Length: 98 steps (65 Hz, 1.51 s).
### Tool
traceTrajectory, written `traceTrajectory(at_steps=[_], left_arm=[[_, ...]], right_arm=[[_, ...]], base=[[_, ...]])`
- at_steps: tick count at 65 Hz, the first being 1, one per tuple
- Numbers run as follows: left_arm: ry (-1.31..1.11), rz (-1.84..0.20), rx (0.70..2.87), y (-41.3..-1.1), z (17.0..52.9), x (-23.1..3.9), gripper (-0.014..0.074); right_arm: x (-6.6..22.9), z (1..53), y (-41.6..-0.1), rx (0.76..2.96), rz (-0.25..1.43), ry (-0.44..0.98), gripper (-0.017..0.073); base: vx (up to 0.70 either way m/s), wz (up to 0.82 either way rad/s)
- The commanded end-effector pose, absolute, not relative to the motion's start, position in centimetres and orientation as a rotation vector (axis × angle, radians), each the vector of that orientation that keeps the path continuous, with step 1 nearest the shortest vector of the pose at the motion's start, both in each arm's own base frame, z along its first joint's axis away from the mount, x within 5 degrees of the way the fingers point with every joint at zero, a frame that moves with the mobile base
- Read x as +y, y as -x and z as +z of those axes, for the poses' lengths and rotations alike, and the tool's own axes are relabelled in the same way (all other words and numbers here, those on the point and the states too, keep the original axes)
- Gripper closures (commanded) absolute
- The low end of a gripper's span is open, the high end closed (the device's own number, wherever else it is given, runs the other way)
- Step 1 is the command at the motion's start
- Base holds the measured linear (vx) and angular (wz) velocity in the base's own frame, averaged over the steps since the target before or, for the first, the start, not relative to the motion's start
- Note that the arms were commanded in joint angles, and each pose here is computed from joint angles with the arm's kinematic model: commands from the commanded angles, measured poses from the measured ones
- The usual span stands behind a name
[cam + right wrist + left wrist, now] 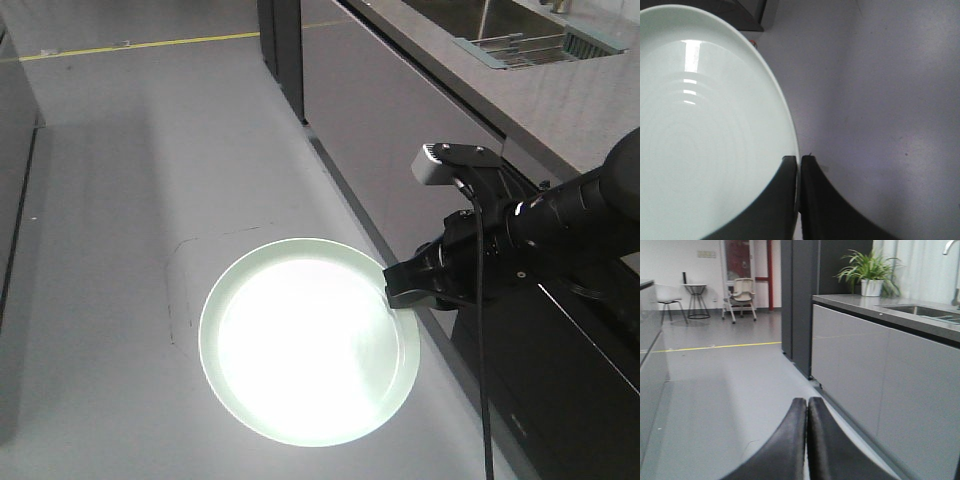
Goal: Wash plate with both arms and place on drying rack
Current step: 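Hold the plate in the right gripper while the base backs away, then hold the plate in the right gripper while driving down the aisle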
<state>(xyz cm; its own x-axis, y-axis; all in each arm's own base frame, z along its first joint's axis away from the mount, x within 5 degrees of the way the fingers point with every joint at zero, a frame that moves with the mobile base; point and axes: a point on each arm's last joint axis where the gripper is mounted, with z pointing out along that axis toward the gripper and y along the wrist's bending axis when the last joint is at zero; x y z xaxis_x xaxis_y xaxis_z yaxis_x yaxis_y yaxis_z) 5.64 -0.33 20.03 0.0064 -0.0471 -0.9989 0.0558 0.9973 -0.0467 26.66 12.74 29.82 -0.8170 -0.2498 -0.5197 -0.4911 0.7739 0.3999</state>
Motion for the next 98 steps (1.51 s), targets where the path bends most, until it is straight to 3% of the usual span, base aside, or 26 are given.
traceTrajectory(at_steps=[1, 98], left_arm=[[0.007, -0.093, 1.444, -5.33, 21.70, -0.27, 0.0601], [0.007, -0.093, 1.444, -5.33, 21.70, -0.27, 0.0601]], right_arm=[[12.82, 31.86, -26.45, 2.430, 0.769, 0.536, 0.0561], [12.83, 31.85, -26.43, 2.432, 0.770, 0.538, 0.0561]], base=[[-0.08, 0.33], [0.01, 0.23]])
